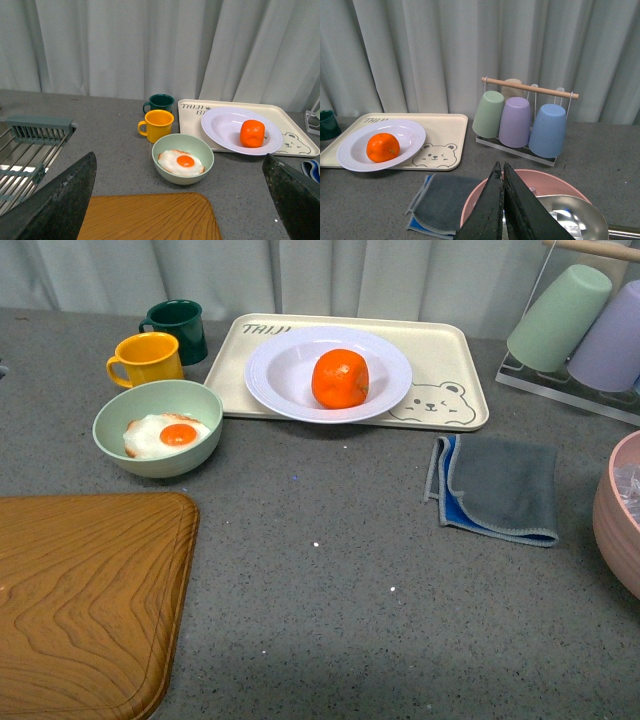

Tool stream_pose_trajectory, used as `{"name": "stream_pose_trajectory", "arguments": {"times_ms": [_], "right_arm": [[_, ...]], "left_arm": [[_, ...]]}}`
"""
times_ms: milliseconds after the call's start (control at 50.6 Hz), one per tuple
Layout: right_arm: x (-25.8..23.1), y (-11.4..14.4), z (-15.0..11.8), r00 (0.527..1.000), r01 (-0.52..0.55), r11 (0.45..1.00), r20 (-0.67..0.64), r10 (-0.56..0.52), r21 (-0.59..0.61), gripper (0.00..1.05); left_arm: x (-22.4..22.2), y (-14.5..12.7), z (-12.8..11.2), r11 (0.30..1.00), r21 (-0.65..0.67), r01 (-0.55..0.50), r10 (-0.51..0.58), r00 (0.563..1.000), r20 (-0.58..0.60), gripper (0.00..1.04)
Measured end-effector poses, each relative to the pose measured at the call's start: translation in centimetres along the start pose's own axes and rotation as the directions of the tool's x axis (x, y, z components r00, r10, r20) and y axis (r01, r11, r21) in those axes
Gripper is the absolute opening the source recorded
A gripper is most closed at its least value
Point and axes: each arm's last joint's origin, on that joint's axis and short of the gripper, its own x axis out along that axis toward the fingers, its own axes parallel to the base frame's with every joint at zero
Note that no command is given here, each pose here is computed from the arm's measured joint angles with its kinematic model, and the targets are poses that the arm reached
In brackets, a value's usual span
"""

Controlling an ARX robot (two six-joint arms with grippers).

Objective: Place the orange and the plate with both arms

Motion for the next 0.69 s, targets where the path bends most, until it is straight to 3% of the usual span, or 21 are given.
{"name": "stream_pose_trajectory", "arguments": {"times_ms": [692], "right_arm": [[-2.1,0.0,-0.3,1.000,-0.003,1.000,-0.003,0.003,0.000,0.01]], "left_arm": [[0.0,0.0,0.0,1.000,0.000,0.000,0.000,1.000,0.000,0.98]]}}
